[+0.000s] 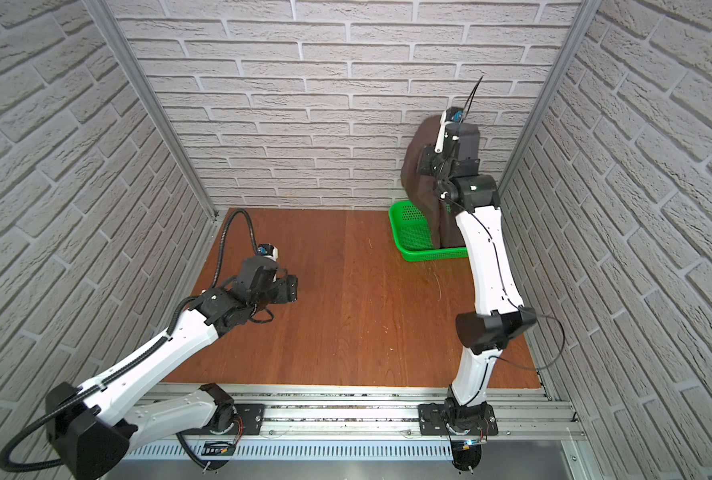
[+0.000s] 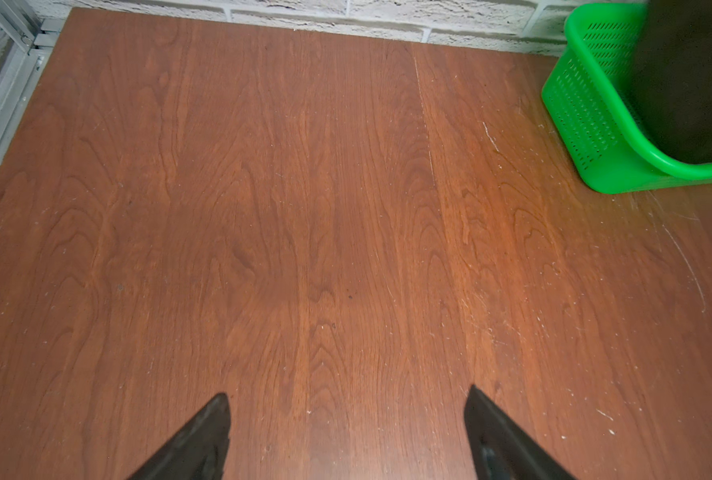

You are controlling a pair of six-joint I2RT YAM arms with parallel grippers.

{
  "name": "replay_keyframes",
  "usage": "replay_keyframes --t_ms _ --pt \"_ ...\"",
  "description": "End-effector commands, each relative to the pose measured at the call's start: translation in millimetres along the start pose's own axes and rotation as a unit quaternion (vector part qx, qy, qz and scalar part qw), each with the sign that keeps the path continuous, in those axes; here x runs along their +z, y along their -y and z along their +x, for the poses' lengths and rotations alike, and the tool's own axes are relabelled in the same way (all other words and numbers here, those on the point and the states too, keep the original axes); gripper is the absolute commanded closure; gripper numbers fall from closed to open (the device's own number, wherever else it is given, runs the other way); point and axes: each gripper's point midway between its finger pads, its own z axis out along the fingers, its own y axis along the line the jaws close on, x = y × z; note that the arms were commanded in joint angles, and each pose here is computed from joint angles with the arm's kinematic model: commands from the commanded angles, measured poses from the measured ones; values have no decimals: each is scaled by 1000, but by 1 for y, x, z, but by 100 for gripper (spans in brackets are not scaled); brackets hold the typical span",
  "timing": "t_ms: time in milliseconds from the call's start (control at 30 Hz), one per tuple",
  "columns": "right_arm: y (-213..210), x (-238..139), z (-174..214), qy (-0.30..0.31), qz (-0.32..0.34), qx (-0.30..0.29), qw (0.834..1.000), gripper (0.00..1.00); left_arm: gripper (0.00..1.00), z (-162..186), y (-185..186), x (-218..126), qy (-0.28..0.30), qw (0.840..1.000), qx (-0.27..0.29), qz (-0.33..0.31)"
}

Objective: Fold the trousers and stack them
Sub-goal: 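Lift the brown trousers out of the basket with the right gripper, then lay the trousers down with the right gripper while the left gripper approaches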

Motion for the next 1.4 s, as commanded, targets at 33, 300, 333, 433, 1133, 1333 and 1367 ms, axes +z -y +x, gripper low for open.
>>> replay_keyframes --t_ms 33,300,333,433,1133,1333,1367 --pt "-47 -81 -85 137 -90 1 987 94 13 7 -14 -13 10 1000 -17 -21" --pt "-124 -148 -116 165 -308 64 935 94 12 7 -18 -28 29 999 -38 -8" --pt "-135 -155 -119 165 -338 73 924 94 11 7 -18 -29 31 999 -39 -7" --pt "-164 -173 -124 166 -411 90 892 94 10 6 -19 -33 37 998 -44 -4" --pt "-167 -39 49 -25 -276 122 953 93 6 9 -27 -45 45 997 -55 -3" --pt "-121 -18 173 -124 -169 89 974 89 6 16 -33 -48 35 998 -57 -14" --pt "-114 -19 193 -145 -158 85 973 86 6 18 -34 -48 32 998 -56 -15"
